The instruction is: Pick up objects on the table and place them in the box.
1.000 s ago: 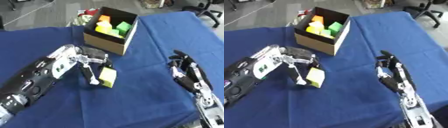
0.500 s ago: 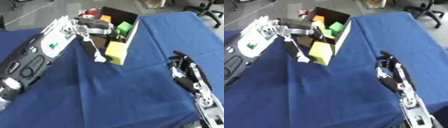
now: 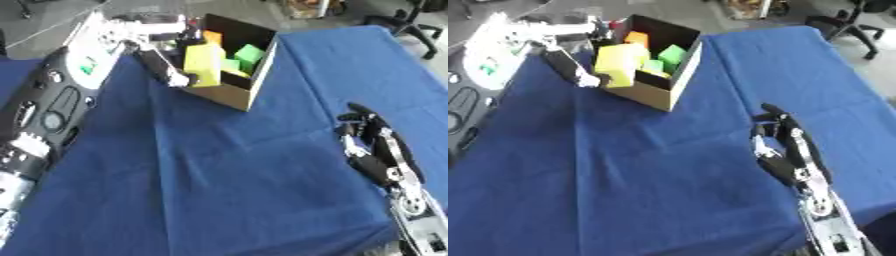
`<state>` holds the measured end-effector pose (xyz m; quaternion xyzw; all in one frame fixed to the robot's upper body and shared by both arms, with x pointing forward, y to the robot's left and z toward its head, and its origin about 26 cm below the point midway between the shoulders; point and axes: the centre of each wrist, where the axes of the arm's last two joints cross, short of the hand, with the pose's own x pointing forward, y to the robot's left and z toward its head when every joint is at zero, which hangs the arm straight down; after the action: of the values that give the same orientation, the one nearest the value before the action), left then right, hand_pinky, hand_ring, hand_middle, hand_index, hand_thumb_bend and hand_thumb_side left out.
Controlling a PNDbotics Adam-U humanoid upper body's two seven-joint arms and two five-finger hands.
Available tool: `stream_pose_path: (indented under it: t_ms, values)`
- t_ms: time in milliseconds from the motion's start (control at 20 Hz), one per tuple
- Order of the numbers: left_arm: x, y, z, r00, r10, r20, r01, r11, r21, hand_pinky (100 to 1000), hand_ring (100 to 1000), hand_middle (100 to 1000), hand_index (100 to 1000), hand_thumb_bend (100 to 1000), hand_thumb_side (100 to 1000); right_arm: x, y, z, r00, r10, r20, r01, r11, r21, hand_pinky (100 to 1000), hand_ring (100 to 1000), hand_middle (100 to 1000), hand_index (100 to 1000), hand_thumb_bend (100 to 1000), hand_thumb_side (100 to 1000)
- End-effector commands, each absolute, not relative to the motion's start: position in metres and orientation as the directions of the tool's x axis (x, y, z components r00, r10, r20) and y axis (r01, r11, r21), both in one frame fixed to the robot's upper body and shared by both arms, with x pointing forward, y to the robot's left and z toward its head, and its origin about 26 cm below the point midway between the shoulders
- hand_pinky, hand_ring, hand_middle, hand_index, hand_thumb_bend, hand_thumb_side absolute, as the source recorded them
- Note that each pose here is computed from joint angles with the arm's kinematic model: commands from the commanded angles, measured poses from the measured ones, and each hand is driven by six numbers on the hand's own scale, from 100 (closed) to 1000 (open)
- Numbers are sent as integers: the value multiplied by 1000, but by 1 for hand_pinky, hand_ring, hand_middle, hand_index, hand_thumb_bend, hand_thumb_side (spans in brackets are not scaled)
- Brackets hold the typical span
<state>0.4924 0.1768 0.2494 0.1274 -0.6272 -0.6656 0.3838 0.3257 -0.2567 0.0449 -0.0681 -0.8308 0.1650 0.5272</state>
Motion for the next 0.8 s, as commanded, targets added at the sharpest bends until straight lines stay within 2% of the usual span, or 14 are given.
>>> stream_pose_path:
  t_ms: [50,400,800]
  values:
    - [502,183,258,-590,-718,370,336,199,921,707,542,508,730,100,150,328,-256,53,-461,287,840,-67,932,-355,727,652,693,895,100,309]
    - [504,173,256,-469,-739,483,266,404,875,708,544,515,738,100,157,329,-255,54,-465,285,838,-75,931,-358,727,652,693,895,100,308]
    - [498,139,252,-381,-817,433,148,408,901,718,567,549,771,100,159,329,-254,54,-465,284,838,-77,930,-358,727,652,693,895,100,308]
